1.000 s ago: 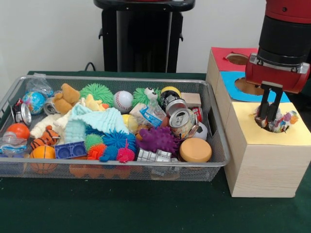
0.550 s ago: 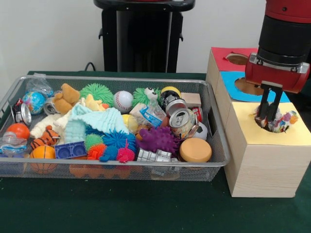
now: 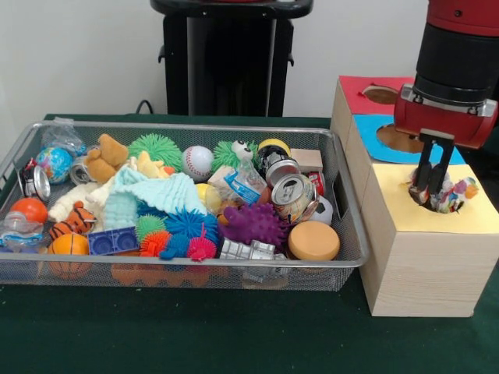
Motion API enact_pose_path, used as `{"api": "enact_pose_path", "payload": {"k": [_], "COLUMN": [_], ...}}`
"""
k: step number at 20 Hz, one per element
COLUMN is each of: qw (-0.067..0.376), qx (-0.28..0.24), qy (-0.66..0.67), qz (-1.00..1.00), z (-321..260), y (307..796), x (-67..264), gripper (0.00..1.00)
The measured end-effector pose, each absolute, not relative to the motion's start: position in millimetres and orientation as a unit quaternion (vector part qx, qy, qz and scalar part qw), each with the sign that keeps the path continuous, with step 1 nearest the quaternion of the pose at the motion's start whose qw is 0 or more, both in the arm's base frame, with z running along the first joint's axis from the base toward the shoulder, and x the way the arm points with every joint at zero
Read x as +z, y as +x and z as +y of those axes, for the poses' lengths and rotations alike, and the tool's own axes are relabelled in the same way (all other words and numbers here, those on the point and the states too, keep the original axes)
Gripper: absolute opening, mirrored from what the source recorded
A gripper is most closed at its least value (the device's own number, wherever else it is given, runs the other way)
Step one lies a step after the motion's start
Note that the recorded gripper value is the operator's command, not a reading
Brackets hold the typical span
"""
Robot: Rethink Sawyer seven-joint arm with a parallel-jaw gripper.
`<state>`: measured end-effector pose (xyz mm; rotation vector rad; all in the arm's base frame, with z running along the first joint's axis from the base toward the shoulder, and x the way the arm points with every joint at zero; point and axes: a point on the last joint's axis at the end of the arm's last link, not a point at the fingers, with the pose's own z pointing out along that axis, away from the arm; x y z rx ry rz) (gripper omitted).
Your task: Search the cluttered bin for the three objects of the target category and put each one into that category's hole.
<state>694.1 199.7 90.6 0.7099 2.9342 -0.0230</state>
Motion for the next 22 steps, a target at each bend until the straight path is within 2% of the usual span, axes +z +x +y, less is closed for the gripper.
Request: {"api": "enact_pose_path", "payload": {"k": [2, 3, 22], "qw": [0.062, 0.063, 0.078], "qx": [-0.009, -0.012, -0.029], "qy": [0.234, 0.233, 0.224], "qz": [0.970, 0.970, 0.971], "z": [200.1, 199.6, 200.8], "y": [693.7, 693.0, 693.7], "x": [91.0, 91.8, 104.5], "gripper": [0.00, 1.00, 1.00]}}
